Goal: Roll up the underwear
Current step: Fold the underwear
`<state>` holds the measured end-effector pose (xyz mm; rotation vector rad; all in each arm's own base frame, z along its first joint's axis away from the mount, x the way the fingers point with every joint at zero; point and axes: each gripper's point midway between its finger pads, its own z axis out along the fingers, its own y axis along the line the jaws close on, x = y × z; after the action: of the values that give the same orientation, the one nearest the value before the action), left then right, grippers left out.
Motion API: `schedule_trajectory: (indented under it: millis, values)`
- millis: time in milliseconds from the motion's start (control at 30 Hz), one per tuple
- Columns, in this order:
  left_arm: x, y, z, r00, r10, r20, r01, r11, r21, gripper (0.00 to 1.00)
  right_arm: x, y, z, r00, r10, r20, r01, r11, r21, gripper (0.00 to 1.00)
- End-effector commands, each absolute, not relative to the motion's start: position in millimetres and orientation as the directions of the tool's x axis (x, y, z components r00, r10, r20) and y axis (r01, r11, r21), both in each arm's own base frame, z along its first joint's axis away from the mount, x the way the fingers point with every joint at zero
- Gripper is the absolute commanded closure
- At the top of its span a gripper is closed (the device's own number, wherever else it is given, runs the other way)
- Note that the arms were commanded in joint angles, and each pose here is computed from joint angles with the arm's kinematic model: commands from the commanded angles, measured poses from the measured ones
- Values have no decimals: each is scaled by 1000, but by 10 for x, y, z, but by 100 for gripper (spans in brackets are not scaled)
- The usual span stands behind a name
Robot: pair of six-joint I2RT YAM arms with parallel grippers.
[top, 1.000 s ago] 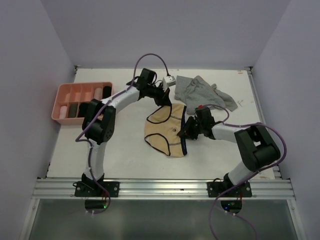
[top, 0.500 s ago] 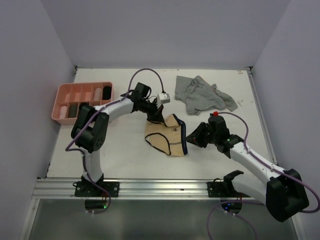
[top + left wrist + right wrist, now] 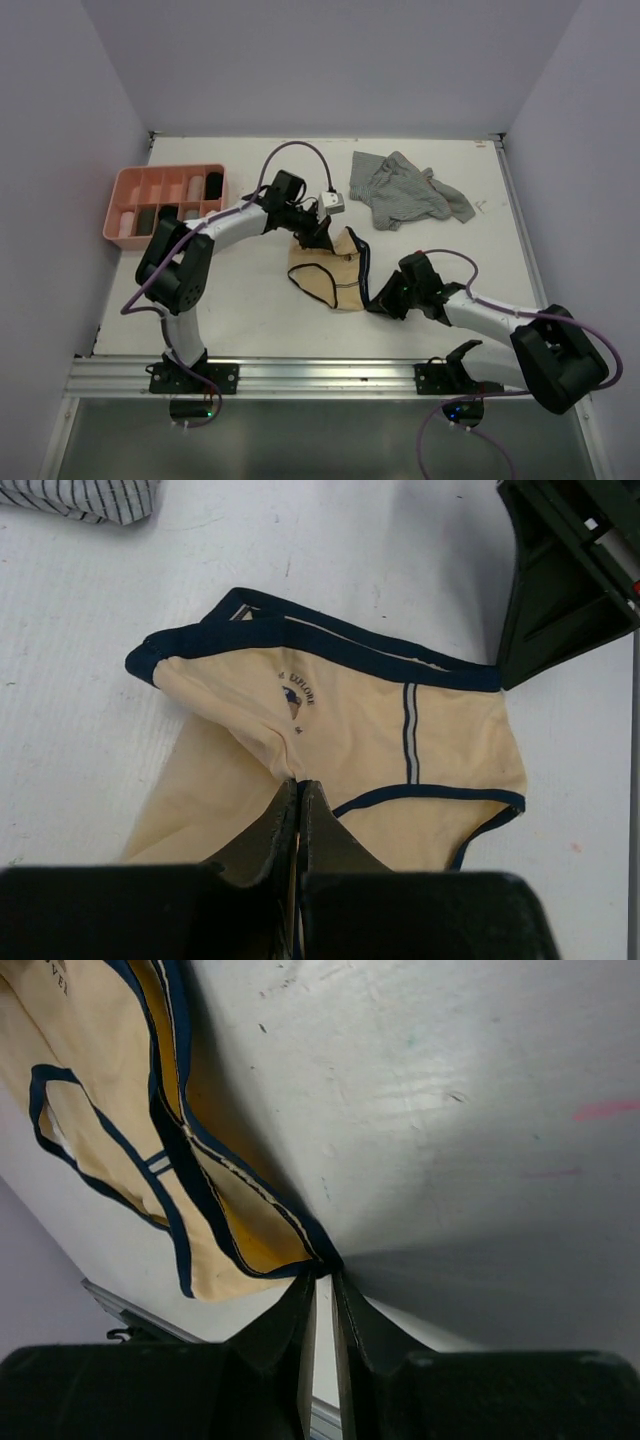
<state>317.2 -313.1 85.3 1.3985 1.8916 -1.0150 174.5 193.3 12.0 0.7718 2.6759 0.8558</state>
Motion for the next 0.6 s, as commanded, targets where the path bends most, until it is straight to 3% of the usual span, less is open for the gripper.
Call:
schedule_trajectory:
  millis: [0,567]
  values:
    - [3034,-3232,1124,-228,488,-842,974,113,-198,100,1856,1925,-25,-817,570,-89,423,698,577,83]
    - [2227,-3249,1039,-235,513,-826,964,17,-264,100,1880,1900,23,-805,582,-121,417,698,583,84]
